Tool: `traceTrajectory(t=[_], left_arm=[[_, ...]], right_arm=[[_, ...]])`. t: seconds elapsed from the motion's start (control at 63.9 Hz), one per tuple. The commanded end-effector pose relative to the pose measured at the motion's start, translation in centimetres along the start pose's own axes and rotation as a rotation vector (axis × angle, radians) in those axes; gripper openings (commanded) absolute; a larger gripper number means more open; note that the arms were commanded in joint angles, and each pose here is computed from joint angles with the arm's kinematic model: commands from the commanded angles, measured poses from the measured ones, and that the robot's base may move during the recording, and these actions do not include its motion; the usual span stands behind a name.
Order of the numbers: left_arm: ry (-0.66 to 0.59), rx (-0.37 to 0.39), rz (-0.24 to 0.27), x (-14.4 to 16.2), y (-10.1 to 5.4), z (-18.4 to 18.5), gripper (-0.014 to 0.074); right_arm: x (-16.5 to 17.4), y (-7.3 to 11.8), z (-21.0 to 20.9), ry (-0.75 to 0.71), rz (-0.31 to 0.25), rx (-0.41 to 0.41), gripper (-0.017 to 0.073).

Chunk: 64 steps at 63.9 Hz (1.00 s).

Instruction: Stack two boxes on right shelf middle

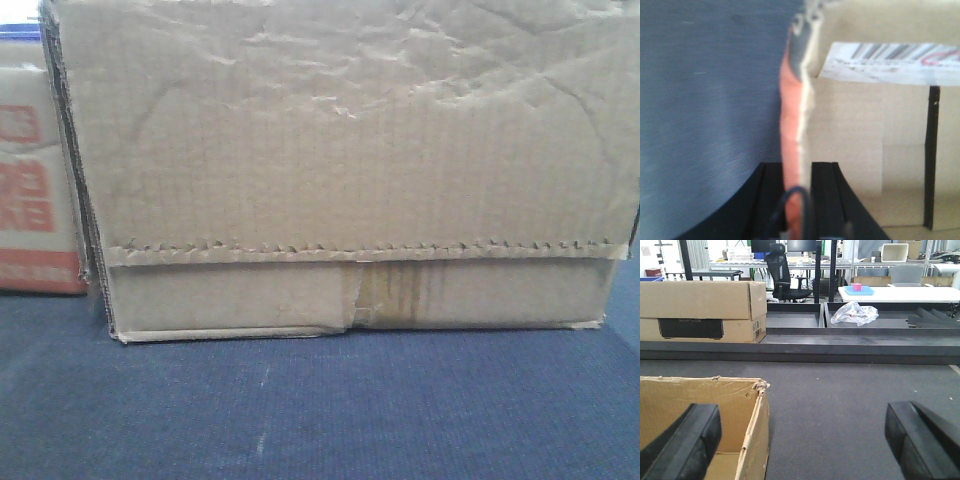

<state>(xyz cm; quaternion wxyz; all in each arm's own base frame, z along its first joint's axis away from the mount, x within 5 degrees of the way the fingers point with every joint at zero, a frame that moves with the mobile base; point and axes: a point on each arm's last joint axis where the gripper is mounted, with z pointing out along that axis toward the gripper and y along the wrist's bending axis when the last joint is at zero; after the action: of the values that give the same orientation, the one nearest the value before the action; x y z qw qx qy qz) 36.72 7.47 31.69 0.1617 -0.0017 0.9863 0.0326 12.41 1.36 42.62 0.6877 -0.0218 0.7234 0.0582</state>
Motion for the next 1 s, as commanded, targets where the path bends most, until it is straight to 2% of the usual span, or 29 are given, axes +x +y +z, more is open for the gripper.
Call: traceTrajectory(t=[0.0, 0.094, 0.172, 0.313, 0.375, 0.547, 0.673, 0.813, 0.876, 0.985], left_arm=[[-0.104, -0.082, -0.054, 0.2, 0.6, -4.2, -0.0111], [-0.223, -0.147, -0.12, 0.2, 1.1, -8.2, -0.0111], [-0.343, -0.162, -0.157, 0.2, 1.1, -11.8, -0.0111], [-0.574, -0.151, -0.19, 1.0, 0.3, -18.6, -0.0111], [-0.663, -0.116, -0.198, 1.4, -0.5, -21.3, -0.0111], [-0.821, 0.075, -0.101, 1.8, -5.2, -26.1, -0.0111], [-0.86, 0.217, -0.024, 1.8, -9.7, -27.1, -0.0111], [-0.809, 0.348, 0.043, 0.9, -14.8, -25.7, -0.0111], [-0.759, 0.368, 0.069, 0.1, -16.9, -24.1, -0.0111], [-0.68, 0.367, 0.095, -1.3, -19.6, -21.2, -0.0111]], right_arm=[[-0.3, 0.0, 0.0, -0.017, -0.008, 0.003, 0.057], [-0.3, 0.0, 0.0, -0.015, -0.008, 0.003, 0.057], [-0.2, 0.0, 0.0, -0.009, -0.008, 0.003, 0.057], [-0.1, 0.0, 0.0, -0.001, -0.008, 0.003, 0.057], [-0.1, 0.0, 0.0, -0.001, -0.008, 0.003, 0.057], [-0.1, 0.0, 0.0, -0.001, -0.008, 0.003, 0.057], [-0.1, 0.0, 0.0, -0.001, -0.008, 0.003, 0.057], [-0.1, 0.0, 0.0, -0.001, -0.008, 0.003, 0.057], [-0.1, 0.0, 0.0, -0.001, -0.008, 0.003, 0.057], [-0.1, 0.0, 0.0, 0.003, -0.008, 0.003, 0.057]])
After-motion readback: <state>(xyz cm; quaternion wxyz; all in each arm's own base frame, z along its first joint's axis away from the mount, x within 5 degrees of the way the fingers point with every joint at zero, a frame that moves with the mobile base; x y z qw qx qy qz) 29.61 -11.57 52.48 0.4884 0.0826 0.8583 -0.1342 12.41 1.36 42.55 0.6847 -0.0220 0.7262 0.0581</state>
